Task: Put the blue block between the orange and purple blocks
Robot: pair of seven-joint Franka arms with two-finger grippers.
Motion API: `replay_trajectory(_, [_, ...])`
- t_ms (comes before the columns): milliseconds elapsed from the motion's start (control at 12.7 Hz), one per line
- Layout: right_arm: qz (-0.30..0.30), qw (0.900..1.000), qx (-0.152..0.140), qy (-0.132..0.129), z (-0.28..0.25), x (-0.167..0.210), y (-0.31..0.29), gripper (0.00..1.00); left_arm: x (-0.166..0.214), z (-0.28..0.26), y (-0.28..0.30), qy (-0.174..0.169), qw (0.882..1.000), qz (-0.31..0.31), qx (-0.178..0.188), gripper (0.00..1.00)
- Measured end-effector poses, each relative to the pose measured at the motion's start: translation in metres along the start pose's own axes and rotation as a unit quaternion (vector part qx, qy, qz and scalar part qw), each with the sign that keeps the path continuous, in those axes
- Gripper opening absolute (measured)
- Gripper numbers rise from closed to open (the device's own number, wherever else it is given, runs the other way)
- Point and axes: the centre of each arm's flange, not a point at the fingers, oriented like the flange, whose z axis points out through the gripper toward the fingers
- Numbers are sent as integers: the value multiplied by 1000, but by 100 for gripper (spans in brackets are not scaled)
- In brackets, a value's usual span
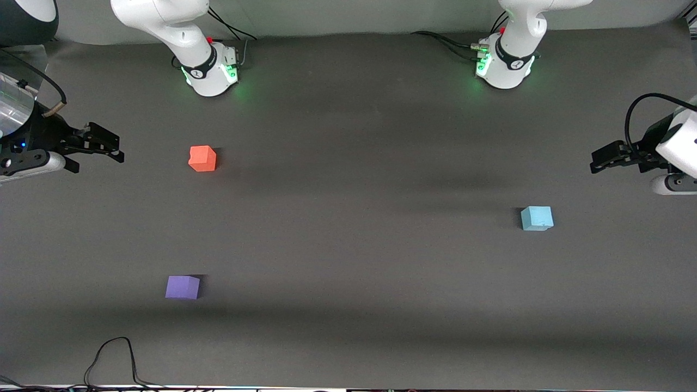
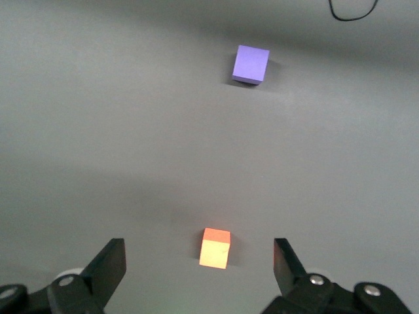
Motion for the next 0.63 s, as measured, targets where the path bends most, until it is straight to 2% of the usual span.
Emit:
replay_trajectory(394, [0,1000,4,-14,6,0,-1,100,-1,1,0,-3,1000,0,2,100])
replay_trajectory(631, [0,1000,4,-17,9,1,-1,100,-2,11,-6,-17,1000,1,24,100])
